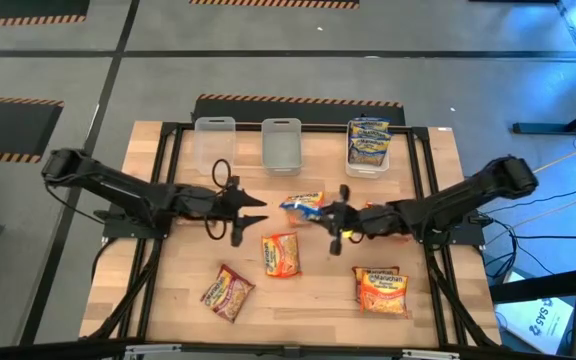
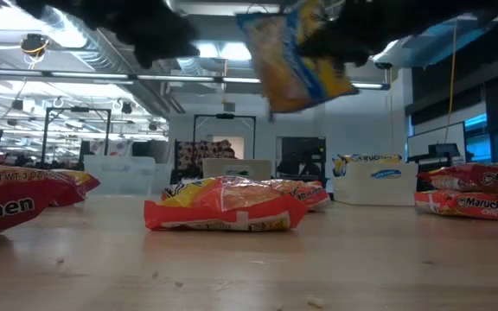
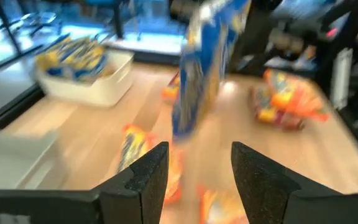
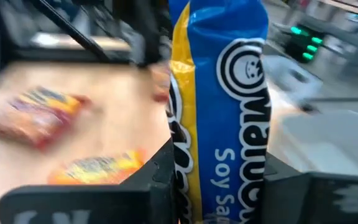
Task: Sort Maruchan noodles
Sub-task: Put the blue noodle pack into the white bin
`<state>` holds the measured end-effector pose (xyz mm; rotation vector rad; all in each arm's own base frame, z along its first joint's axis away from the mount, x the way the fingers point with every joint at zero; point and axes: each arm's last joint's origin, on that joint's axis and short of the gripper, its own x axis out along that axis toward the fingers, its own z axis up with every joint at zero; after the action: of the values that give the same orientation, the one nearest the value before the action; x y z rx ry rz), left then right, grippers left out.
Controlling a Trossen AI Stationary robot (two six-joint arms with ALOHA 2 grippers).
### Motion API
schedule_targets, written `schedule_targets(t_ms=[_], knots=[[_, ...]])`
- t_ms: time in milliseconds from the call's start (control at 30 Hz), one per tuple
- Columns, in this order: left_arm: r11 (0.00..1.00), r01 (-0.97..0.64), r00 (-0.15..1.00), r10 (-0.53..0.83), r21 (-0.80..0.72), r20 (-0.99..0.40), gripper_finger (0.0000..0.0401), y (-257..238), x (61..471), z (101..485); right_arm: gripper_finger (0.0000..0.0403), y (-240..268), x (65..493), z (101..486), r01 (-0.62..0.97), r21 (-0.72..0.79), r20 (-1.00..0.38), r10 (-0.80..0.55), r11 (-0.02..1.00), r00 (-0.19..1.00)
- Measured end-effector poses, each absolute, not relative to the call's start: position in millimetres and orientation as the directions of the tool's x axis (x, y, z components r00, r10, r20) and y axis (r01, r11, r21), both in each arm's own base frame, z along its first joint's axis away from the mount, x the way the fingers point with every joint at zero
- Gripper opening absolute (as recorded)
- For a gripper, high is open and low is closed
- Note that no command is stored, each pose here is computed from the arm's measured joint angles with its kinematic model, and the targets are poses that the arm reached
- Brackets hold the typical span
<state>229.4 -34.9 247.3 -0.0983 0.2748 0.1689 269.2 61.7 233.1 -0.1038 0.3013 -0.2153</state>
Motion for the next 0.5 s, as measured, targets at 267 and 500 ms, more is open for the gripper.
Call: schedule_targets(t_ms=[267,500], knots=[[0.957,-0.285,0.894,0.248,-0.047,-0.373,0.0168,-30.2,218.2,241.3,0.0081,20.9,215.8,264.7,0.394,-0.245,-0.352,-0.460,0.886,0.815],[0.963,-0.264,0.892,0.223,-0.052,-0.393,0.0166,-31.4,220.2,237.7,0.0084,-37.4,176.2,282.9,0.497,-0.310,-0.569,-0.577,0.811,0.586]])
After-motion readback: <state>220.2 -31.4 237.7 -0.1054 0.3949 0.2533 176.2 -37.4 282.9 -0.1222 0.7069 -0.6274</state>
